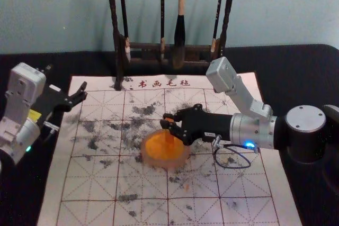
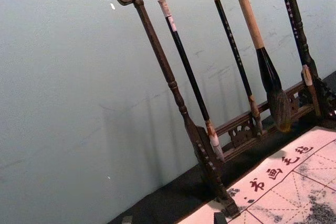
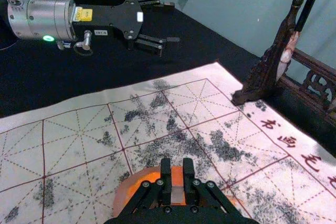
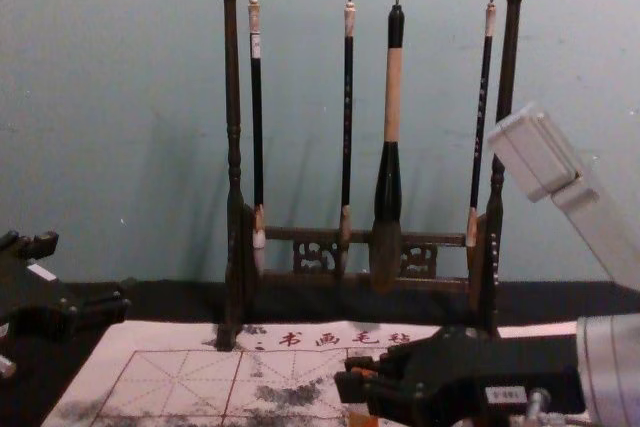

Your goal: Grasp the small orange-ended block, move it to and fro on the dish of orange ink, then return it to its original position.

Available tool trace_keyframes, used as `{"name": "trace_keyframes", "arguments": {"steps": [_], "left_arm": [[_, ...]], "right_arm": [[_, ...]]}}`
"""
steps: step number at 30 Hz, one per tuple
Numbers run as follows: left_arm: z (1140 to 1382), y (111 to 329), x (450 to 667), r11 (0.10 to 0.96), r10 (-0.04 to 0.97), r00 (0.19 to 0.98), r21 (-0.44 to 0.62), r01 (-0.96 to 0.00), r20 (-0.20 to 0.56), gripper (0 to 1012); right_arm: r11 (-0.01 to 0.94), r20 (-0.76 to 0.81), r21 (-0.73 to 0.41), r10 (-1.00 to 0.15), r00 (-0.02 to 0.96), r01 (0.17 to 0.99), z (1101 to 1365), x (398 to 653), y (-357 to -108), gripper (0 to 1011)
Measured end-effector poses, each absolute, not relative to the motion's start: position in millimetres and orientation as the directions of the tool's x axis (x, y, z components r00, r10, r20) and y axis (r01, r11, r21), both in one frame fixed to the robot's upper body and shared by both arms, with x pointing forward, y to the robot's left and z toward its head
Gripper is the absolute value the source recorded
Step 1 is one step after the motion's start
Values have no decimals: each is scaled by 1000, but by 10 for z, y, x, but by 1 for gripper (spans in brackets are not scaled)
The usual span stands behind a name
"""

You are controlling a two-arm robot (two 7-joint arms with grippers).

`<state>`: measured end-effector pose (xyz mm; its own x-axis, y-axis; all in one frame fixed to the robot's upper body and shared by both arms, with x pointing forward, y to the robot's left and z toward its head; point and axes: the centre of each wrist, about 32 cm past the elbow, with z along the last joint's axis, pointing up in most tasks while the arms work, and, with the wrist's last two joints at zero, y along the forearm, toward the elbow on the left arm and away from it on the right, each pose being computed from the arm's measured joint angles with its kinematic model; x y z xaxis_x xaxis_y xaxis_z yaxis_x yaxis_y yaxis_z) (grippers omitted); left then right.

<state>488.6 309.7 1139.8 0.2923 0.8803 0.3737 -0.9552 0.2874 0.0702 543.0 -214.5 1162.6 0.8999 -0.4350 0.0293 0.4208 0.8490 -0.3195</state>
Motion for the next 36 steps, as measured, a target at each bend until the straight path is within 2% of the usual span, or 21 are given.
{"name": "trace_keyframes", "arguments": {"steps": [16, 36], "left_arm": [[11398, 3097, 4886, 287, 880, 292, 70, -955, 374, 1001], [11398, 3097, 4886, 287, 880, 292, 70, -955, 374, 1001]], "right_arm": [[859, 24, -325, -411, 911, 396, 11633, 5368, -2172, 107], [875, 2, -320, -383, 924, 363, 11602, 5340, -2038, 107]]}}
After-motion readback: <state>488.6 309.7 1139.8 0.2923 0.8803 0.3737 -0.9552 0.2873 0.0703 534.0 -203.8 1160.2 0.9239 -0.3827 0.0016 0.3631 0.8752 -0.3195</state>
